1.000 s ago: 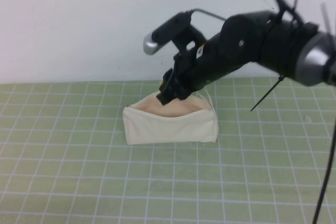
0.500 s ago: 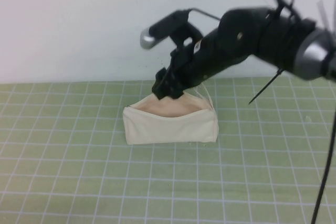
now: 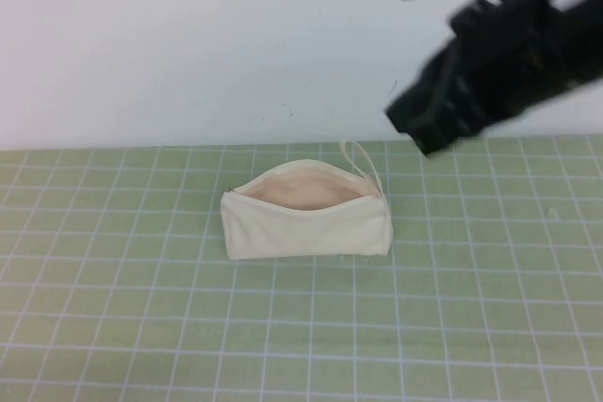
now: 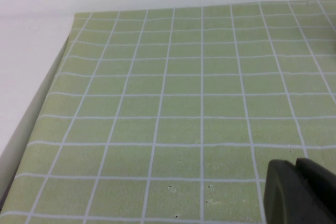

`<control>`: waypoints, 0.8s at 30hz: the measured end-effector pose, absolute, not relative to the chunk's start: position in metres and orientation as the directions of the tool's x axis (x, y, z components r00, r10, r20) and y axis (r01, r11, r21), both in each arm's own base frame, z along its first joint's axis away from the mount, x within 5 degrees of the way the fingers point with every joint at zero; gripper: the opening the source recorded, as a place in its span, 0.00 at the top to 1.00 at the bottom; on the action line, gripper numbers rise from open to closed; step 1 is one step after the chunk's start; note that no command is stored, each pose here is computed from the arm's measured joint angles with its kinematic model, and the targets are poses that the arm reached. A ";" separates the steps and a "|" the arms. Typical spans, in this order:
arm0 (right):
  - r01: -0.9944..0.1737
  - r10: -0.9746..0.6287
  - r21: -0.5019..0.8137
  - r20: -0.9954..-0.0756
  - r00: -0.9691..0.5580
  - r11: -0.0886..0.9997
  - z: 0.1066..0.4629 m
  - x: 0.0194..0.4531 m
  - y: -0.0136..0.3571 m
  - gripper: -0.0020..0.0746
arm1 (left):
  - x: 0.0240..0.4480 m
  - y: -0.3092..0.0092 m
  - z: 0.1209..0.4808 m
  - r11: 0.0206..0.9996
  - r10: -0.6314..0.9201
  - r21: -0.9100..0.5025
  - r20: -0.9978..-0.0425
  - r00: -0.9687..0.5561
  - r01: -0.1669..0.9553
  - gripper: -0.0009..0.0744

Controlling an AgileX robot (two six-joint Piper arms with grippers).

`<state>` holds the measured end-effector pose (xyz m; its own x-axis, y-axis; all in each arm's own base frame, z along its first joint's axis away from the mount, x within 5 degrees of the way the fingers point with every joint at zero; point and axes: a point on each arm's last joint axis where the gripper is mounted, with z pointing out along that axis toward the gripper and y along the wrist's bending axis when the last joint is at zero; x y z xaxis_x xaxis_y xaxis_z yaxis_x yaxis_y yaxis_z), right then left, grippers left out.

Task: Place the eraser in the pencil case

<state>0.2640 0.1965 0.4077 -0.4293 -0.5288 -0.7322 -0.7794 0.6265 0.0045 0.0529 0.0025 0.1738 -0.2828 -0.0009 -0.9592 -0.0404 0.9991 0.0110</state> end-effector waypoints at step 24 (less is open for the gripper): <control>-0.644 -0.312 -0.101 -0.923 -0.223 0.759 0.298 0.082 0.062 0.97 | 0.053 0.002 0.174 0.999 -0.001 0.011 -0.959 -0.283 -0.040 0.99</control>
<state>0.0824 0.0623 0.2979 -0.2235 -0.3123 -0.9233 -0.6435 0.7587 -0.1008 0.0529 0.0025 0.1738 -0.2828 -0.0009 -0.9592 -0.0404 0.9991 0.0110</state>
